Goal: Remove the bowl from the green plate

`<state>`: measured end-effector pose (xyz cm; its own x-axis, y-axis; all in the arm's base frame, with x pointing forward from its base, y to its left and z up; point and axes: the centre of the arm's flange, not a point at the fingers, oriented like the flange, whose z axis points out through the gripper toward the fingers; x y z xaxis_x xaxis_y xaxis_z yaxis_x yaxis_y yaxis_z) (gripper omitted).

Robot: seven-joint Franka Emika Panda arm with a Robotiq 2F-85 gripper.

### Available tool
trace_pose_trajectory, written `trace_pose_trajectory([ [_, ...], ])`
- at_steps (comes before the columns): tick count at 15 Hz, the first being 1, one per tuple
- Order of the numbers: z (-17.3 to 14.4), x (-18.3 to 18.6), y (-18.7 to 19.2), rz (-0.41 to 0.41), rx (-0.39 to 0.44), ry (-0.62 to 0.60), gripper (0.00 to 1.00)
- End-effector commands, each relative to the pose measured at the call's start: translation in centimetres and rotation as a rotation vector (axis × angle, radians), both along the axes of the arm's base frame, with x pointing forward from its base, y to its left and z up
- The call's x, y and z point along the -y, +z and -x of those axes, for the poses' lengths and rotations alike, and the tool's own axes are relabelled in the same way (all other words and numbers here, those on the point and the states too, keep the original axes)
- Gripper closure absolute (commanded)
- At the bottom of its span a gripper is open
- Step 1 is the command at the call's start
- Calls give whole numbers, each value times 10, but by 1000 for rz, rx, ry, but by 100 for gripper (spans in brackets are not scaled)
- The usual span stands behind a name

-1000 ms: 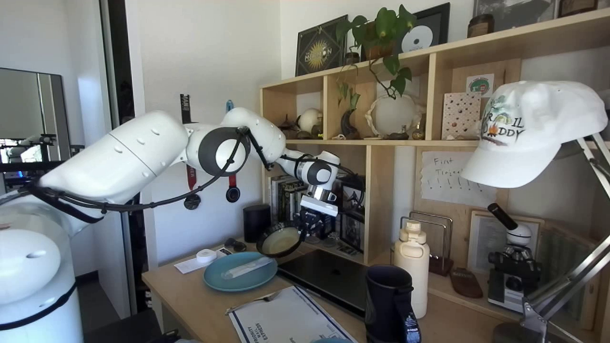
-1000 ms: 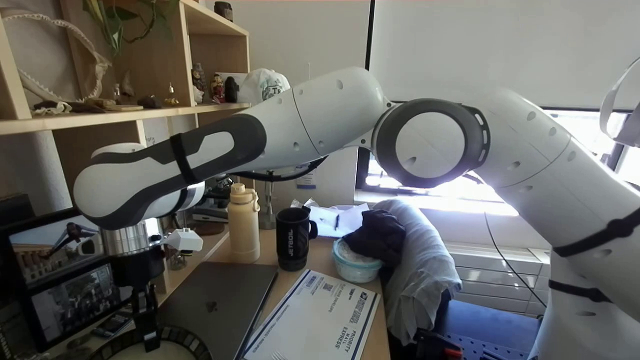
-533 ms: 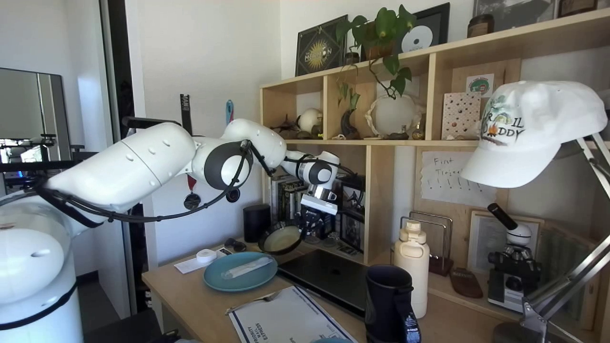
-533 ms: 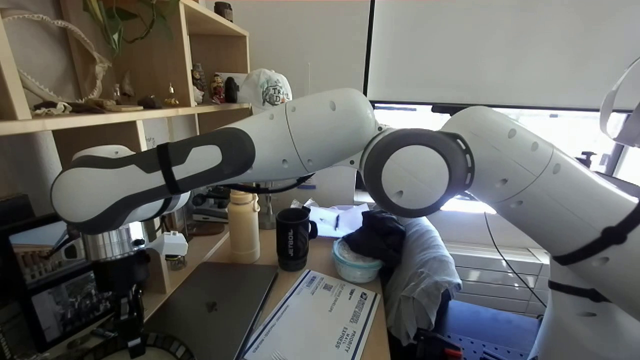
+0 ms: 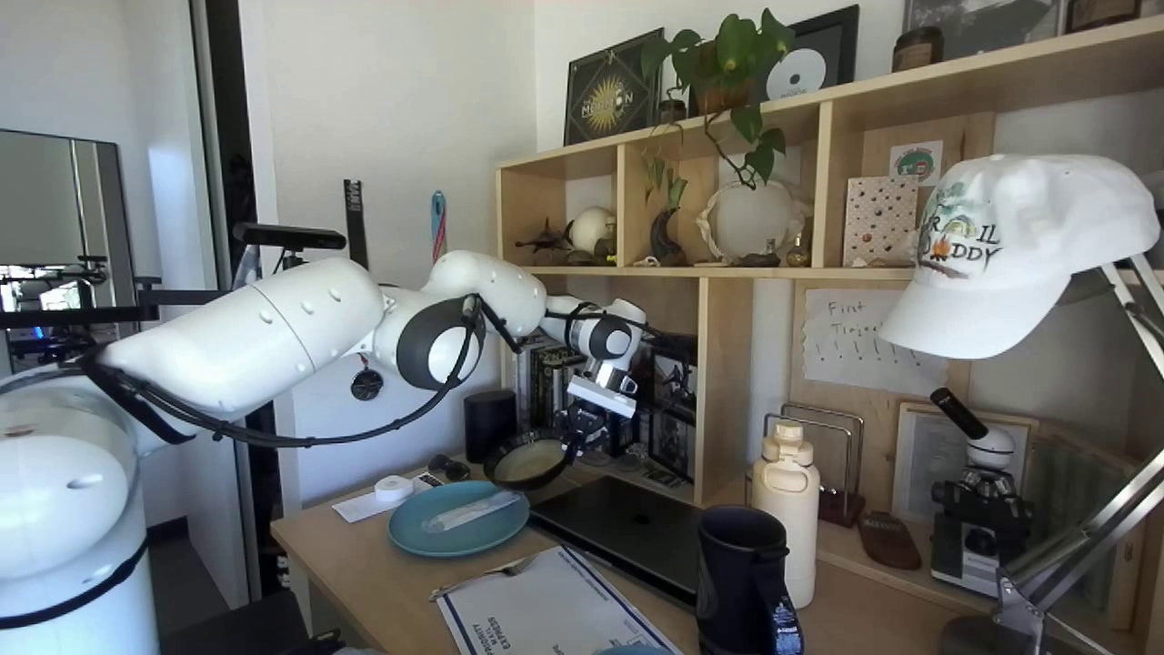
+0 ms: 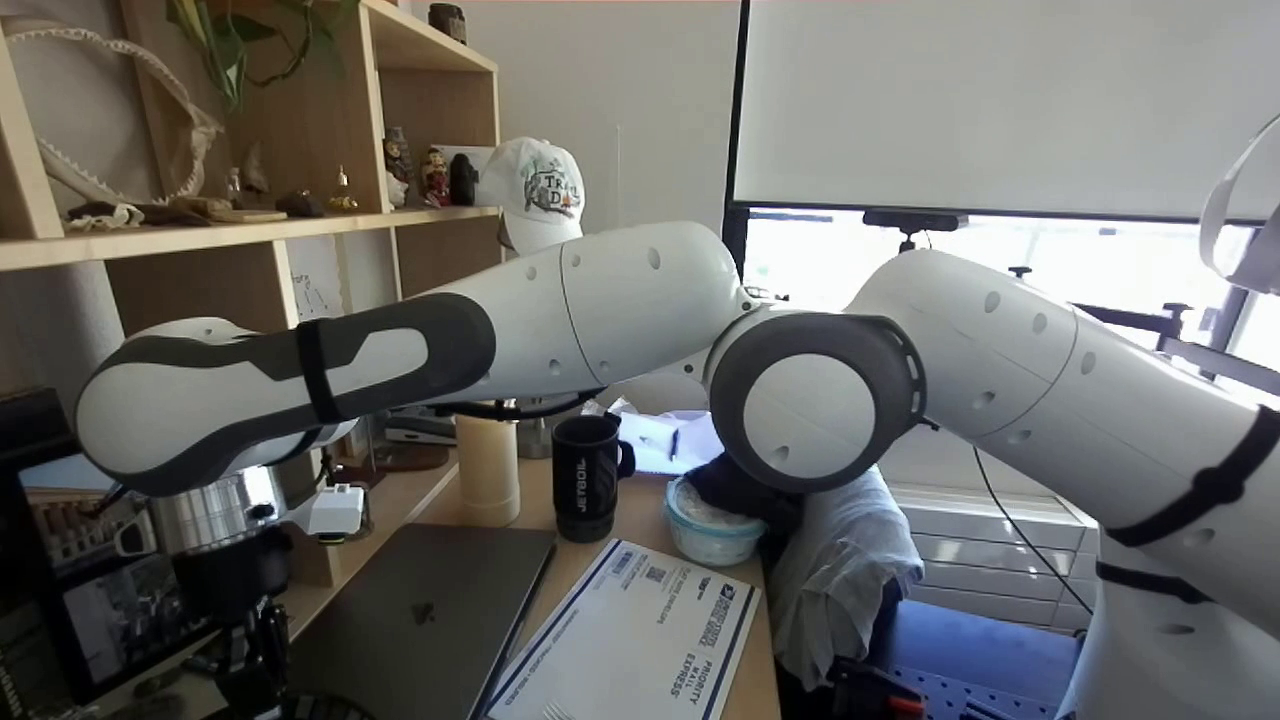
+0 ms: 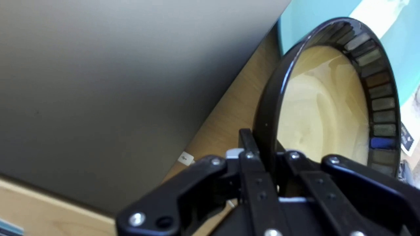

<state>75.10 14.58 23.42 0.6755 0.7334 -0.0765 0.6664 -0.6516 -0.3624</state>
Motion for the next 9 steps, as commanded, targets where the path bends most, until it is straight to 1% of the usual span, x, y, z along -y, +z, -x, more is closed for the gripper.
trace_pose_trajectory([
  [1,-28,-8,13,-11,-20,-51,95],
  [9,-38,-4,15,-17,-21,-141,95],
])
